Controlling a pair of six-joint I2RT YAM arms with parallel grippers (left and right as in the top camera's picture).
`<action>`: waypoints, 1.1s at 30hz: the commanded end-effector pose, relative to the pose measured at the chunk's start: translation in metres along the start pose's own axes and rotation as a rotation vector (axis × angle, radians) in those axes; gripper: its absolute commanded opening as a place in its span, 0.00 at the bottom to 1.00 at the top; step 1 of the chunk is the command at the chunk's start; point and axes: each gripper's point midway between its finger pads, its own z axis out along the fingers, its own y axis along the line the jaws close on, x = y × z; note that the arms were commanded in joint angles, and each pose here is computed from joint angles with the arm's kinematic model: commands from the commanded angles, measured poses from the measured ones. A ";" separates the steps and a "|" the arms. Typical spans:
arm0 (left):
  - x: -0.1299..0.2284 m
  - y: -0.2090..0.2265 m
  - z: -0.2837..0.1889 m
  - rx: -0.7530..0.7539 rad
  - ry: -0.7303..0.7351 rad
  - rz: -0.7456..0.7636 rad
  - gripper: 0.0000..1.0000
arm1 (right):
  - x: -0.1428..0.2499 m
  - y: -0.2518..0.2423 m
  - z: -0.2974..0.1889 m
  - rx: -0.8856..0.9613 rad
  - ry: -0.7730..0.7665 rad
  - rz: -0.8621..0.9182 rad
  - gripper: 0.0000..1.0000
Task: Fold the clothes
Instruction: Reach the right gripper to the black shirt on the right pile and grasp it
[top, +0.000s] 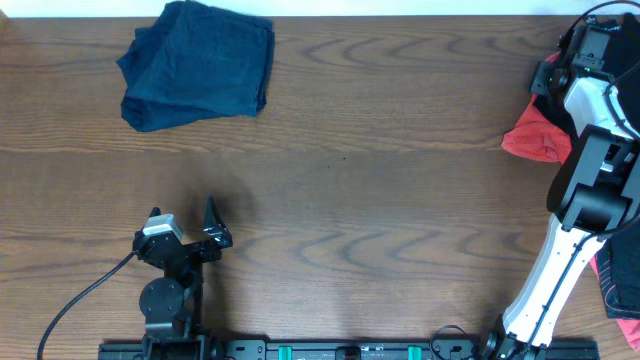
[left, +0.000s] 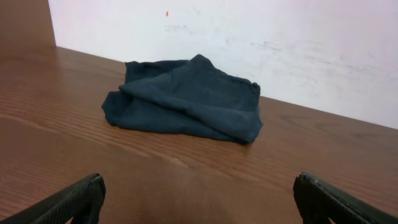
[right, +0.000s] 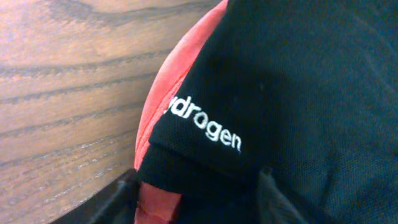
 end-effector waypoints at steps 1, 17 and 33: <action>0.017 0.006 0.001 -0.025 0.048 0.013 0.98 | -0.006 -0.001 0.000 0.014 -0.017 0.031 0.47; 0.017 0.006 0.001 -0.025 0.048 0.013 0.98 | -0.016 -0.002 0.000 0.018 -0.060 0.124 0.54; 0.017 0.006 0.001 -0.025 0.048 0.013 0.98 | -0.019 -0.002 -0.001 0.022 -0.071 0.131 0.20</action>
